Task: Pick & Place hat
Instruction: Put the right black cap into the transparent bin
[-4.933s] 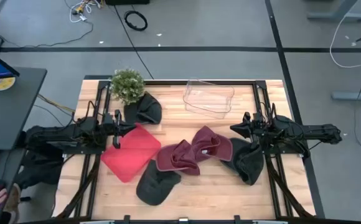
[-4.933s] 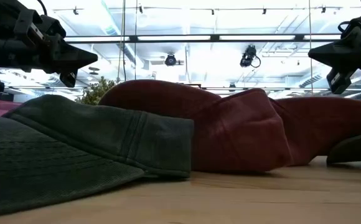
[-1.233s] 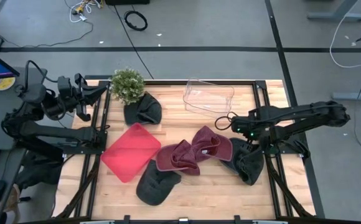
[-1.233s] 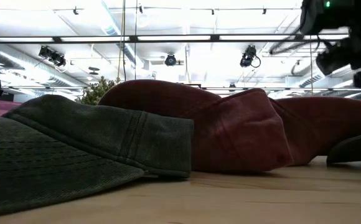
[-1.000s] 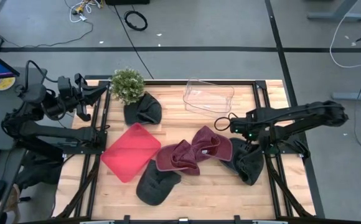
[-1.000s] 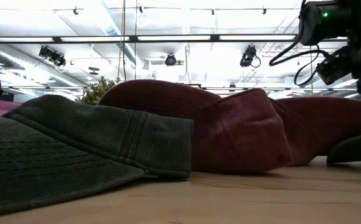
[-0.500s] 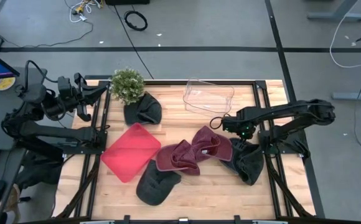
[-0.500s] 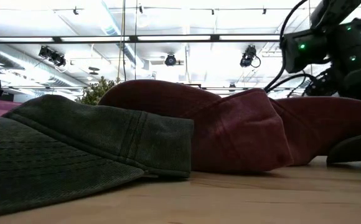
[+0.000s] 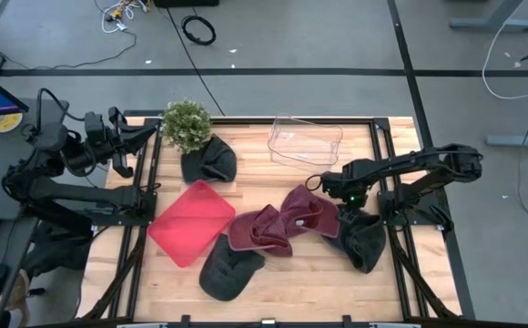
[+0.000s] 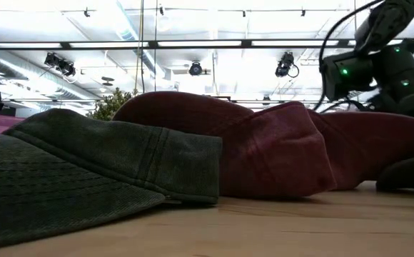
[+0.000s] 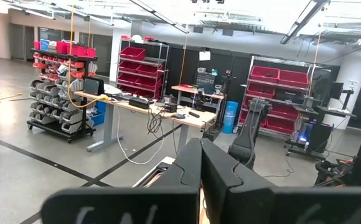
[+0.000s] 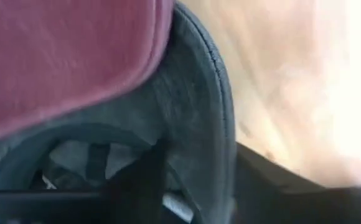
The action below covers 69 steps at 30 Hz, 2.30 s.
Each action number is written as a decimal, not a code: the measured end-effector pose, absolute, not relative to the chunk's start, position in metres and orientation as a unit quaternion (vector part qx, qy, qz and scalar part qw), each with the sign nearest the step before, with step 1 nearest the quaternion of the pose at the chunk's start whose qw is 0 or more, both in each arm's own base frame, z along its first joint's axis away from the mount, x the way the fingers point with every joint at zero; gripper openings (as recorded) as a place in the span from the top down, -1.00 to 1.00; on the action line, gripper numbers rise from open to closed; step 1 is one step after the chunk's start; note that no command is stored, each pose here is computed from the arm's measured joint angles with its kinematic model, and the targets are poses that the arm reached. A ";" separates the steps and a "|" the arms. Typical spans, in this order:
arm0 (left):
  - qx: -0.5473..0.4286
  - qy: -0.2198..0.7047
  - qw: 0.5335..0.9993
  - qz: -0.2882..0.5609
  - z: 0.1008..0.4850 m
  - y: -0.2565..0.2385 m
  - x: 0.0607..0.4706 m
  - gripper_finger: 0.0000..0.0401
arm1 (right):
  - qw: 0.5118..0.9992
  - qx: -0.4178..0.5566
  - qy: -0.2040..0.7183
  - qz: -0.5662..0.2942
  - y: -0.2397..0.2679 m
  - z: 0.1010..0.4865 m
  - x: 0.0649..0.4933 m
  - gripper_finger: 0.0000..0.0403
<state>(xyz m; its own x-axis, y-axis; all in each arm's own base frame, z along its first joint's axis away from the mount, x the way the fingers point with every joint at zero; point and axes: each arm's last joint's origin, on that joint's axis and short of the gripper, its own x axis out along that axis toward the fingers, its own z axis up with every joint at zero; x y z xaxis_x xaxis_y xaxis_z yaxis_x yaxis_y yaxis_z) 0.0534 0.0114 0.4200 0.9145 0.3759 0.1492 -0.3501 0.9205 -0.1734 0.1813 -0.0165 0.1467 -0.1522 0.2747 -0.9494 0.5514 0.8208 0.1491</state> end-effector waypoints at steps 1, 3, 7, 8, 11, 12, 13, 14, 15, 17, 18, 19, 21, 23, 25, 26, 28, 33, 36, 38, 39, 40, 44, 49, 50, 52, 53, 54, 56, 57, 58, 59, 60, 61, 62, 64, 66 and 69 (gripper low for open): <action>-0.072 -0.090 0.976 0.186 0.420 0.011 0.053 0.99 | 0.583 0.281 0.754 -0.113 -0.016 0.145 0.179 0.48; -0.069 -0.090 0.976 0.186 0.420 0.011 0.053 0.99 | 0.566 0.294 0.763 -0.102 -0.014 0.146 0.176 0.78; -0.067 -0.089 0.976 0.187 0.420 0.011 0.053 0.99 | 0.544 0.301 0.776 -0.106 -0.013 0.159 0.171 0.91; -0.067 -0.089 0.976 0.187 0.420 0.011 0.053 0.99 | 0.543 0.300 0.776 -0.112 -0.013 0.166 0.171 0.92; -0.067 -0.089 0.976 0.187 0.420 0.011 0.053 0.99 | 0.545 0.294 0.776 -0.122 -0.014 0.188 0.170 0.96; -0.067 -0.089 0.976 0.186 0.420 0.011 0.053 0.99 | 0.545 0.292 0.775 -0.128 -0.014 0.196 0.169 0.96; -0.067 -0.089 0.976 0.186 0.420 0.011 0.053 0.99 | 0.546 0.288 0.775 -0.133 -0.014 0.205 0.167 0.96; -0.067 -0.089 0.976 0.187 0.420 0.011 0.053 0.99 | 0.546 0.283 0.776 -0.140 -0.014 0.214 0.166 0.96; -0.067 -0.089 0.976 0.187 0.420 0.011 0.053 0.99 | 0.546 0.277 0.777 -0.145 -0.014 0.222 0.164 0.97; -0.067 -0.089 0.976 0.187 0.420 0.011 0.053 0.99 | 0.544 0.270 0.779 -0.153 -0.014 0.240 0.160 0.97; -0.067 -0.089 0.976 0.186 0.420 0.011 0.053 0.99 | 0.547 0.268 0.778 -0.155 -0.014 0.247 0.158 0.97; -0.067 -0.089 0.976 0.187 0.420 0.011 0.053 0.99 | 0.558 0.269 0.771 -0.152 -0.014 0.254 0.158 0.97; -0.067 -0.089 0.976 0.186 0.420 0.011 0.053 0.99 | 0.581 0.285 0.748 -0.145 -0.014 0.265 0.158 0.97; -0.067 -0.089 0.976 0.186 0.420 0.011 0.053 0.99 | 0.592 0.299 0.734 -0.143 -0.013 0.276 0.158 0.97; -0.067 -0.089 0.976 0.186 0.420 0.011 0.053 0.99 | 0.609 0.301 0.717 -0.153 -0.014 0.285 0.159 0.97; -0.067 -0.089 0.976 0.187 0.420 0.011 0.053 0.99 | 0.619 0.305 0.707 -0.155 -0.014 0.292 0.159 0.97; -0.067 -0.089 0.976 0.187 0.420 0.011 0.053 0.99 | 0.637 0.311 0.687 -0.158 -0.014 0.304 0.159 0.97; -0.067 -0.089 0.976 0.187 0.420 0.011 0.053 0.99 | 0.690 0.326 0.629 -0.147 -0.014 0.342 0.158 0.97; -0.067 -0.089 0.976 0.187 0.420 0.011 0.053 0.99 | 0.722 0.329 0.596 -0.122 -0.013 0.367 0.157 0.97; -0.067 -0.089 0.976 0.186 0.420 0.011 0.053 0.99 | 0.744 0.327 0.574 -0.102 -0.012 0.383 0.154 0.97; -0.067 -0.089 0.976 0.187 0.420 0.011 0.053 0.99 | 0.755 0.325 0.561 -0.095 -0.012 0.391 0.153 0.97; -0.067 -0.089 0.976 0.186 0.420 0.011 0.053 0.99 | 0.767 0.322 0.547 -0.089 -0.012 0.399 0.152 0.97; -0.068 -0.090 0.976 0.187 0.420 0.011 0.054 0.99 | 0.831 0.298 0.460 -0.094 -0.015 0.427 0.154 0.97; -0.075 -0.083 0.975 0.191 0.421 0.012 0.068 0.94 | 0.917 0.252 0.294 -0.094 -0.021 0.456 0.175 0.97; -0.071 -0.084 0.975 0.194 0.422 0.012 0.074 0.91 | 0.927 0.242 0.271 -0.087 -0.022 0.460 0.181 0.97; -0.057 -0.073 0.976 0.197 0.422 0.013 0.088 0.82 | 0.939 0.227 0.247 -0.080 -0.025 0.462 0.193 0.97; -0.053 -0.069 0.976 0.198 0.422 0.013 0.096 0.77 | 0.942 0.219 0.242 -0.082 -0.027 0.461 0.200 0.97; -0.050 -0.065 0.976 0.201 0.421 0.013 0.104 0.71 | 0.944 0.211 0.240 -0.088 -0.029 0.460 0.206 0.97; -0.047 -0.063 0.975 0.207 0.421 0.014 0.118 0.59 | 0.946 0.194 0.233 -0.116 -0.033 0.457 0.217 0.97; -0.047 -0.064 0.975 0.207 0.421 0.014 0.125 0.53 | 0.945 0.187 0.231 -0.135 -0.035 0.456 0.223 0.97; -0.048 -0.066 0.975 0.207 0.421 0.014 0.131 0.46 | 0.944 0.181 0.228 -0.152 -0.037 0.453 0.229 0.97; -0.049 -0.068 0.975 0.207 0.421 0.014 0.138 0.39 | 0.944 0.177 0.225 -0.162 -0.039 0.452 0.235 0.97; -0.051 -0.068 0.975 0.207 0.421 0.014 0.144 0.33 | 0.944 0.176 0.224 -0.166 -0.040 0.449 0.242 0.97; -0.052 -0.067 0.975 0.207 0.420 0.014 0.150 0.26 | 0.944 0.176 0.223 -0.166 -0.041 0.447 0.249 0.97; -0.052 -0.063 0.975 0.209 0.418 0.015 0.156 0.20 | 0.946 0.176 0.218 -0.165 -0.042 0.445 0.255 0.97; -0.050 -0.053 0.974 0.213 0.414 0.015 0.167 0.08 | 0.948 0.179 0.204 -0.163 -0.044 0.444 0.267 0.97; -0.050 -0.042 0.975 0.214 0.411 0.015 0.175 -0.04 | 0.951 0.186 0.186 -0.162 -0.045 0.443 0.277 0.97; -0.052 -0.042 0.975 0.214 0.408 0.015 0.185 -0.19 | 0.953 0.191 0.160 -0.172 -0.048 0.442 0.290 0.97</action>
<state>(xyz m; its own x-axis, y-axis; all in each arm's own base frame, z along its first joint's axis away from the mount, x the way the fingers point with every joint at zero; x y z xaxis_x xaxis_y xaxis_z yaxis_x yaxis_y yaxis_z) 0.1854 0.0154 0.4082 0.9048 0.4218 0.0587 -0.4132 0.9028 -0.1193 0.2897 -0.0483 0.4416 0.8895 -0.2673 -0.3705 0.3896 0.8673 0.3097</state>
